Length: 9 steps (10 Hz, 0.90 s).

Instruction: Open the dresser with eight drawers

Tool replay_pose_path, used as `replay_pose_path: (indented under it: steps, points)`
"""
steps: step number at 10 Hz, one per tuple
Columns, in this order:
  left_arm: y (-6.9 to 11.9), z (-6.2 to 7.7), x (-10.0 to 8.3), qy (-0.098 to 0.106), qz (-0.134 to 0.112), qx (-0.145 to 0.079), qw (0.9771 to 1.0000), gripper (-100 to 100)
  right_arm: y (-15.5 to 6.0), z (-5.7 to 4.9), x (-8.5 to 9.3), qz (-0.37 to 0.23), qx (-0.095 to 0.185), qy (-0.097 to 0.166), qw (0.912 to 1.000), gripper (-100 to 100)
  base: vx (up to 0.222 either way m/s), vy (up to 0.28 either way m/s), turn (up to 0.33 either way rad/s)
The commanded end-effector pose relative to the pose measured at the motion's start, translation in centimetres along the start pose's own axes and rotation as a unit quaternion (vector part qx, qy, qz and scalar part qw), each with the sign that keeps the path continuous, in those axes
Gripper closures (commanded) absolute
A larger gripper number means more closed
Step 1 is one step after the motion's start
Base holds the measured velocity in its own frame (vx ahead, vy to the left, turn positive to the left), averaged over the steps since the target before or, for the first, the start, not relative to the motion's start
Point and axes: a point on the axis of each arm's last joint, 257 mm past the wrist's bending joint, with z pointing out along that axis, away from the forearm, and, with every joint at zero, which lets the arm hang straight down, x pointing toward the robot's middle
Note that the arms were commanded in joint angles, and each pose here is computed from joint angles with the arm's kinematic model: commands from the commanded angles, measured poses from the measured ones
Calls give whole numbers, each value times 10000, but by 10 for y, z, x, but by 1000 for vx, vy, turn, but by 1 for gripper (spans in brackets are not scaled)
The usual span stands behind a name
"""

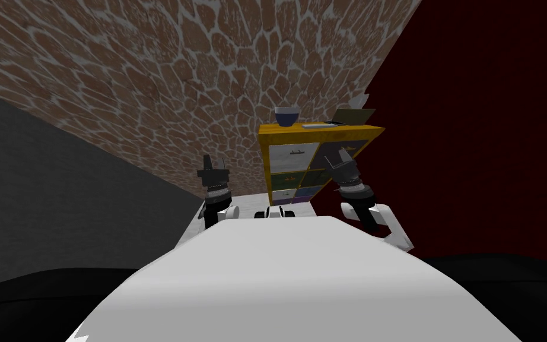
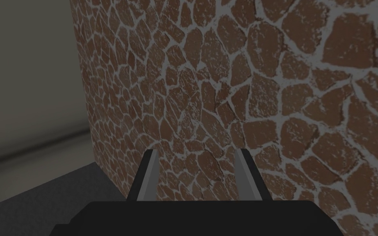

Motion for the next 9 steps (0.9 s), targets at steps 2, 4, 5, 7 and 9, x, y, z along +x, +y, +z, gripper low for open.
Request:
replay_pose_path:
  steps: [2,4,5,7,9]
  points:
    - [0,0,0,0,0,0,10000,0,-7,-3,13,-1040,-145,342,9939,-100,10,97,-59]
    - [0,0,0,0,0,0,10000,0,-16,-5,23,-1815,-256,594,9813,-100,-1,93,-50]
    - [0,0,0,0,0,0,10000,0,-16,-6,24,-1902,-273,611,9795,-100,-1,72,-28]
    - [0,0,0,0,0,0,10000,0,-27,-9,34,-2637,-384,843,9601,-100,7,83,-34]
    - [0,0,0,0,0,0,10000,0,-33,-10,39,-3077,-456,960,9455,-100,11,83,-19]
